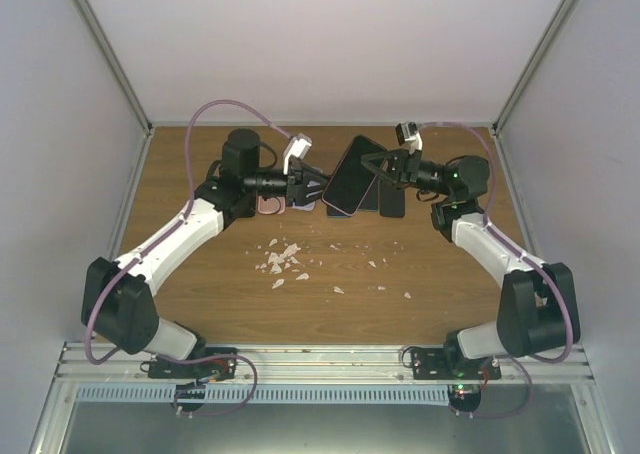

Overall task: Take the phone out of the phone case
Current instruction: Remove the phone case from the phone.

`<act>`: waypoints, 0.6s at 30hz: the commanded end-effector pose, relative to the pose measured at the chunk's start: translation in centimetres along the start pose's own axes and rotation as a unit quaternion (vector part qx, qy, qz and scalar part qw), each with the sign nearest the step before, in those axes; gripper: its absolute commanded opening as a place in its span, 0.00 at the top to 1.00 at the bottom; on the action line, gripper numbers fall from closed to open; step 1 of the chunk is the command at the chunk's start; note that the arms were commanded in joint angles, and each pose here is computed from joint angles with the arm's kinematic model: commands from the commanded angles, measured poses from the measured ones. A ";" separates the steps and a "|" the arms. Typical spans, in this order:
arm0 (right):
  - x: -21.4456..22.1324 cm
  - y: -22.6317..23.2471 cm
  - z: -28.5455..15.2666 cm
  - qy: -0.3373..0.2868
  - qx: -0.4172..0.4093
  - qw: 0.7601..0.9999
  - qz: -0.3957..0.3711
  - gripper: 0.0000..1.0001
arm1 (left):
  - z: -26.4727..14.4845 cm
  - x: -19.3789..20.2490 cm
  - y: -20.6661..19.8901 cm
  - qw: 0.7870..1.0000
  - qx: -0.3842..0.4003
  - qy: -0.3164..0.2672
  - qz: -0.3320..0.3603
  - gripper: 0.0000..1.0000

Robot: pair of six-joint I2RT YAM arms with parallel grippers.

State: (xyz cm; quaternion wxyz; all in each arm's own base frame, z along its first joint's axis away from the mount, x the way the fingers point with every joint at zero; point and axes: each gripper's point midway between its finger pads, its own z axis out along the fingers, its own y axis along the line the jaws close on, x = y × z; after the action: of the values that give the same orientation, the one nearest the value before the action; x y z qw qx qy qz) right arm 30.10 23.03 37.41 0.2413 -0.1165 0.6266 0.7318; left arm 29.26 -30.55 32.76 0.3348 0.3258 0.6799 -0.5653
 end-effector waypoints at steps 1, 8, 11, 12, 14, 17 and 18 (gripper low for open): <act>-0.5 1.0 -0.3 -0.014 -0.013 1.000 0.014 1.00 | 0.1 1.0 2.6 0.999 -0.018 -0.003 -0.027 0.62; -0.2 -0.3 -0.3 -0.005 0.003 1.000 0.021 0.99 | 0.2 1.9 0.0 0.996 0.065 0.003 -0.068 0.63; 0.0 -1.3 -0.2 0.008 0.015 1.000 0.010 0.99 | 0.1 2.2 -0.6 0.993 0.085 0.003 -0.084 0.70; 0.0 -1.5 -0.1 0.012 0.019 1.000 0.006 0.99 | 0.0 2.2 -0.8 0.992 0.089 0.003 -0.089 0.73; 0.0 -2.1 -0.1 0.021 0.026 0.999 -0.001 0.99 | -0.1 2.5 -1.1 0.991 0.096 0.003 -0.097 0.77; -0.3 -2.5 0.2 0.030 0.032 0.999 -0.006 0.99 | -0.3 2.7 -1.3 0.989 0.100 0.002 -0.107 0.84; -0.3 -2.8 0.2 0.034 0.034 0.999 -0.005 0.99 | -0.3 2.7 -1.3 0.989 0.100 0.003 -0.108 0.86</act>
State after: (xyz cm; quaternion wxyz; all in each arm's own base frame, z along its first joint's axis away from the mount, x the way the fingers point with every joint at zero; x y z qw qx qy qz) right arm 31.04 23.39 34.07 0.2011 -0.1077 0.6607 0.7151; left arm 27.33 -30.62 29.88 0.2323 0.2722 0.6739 -0.6464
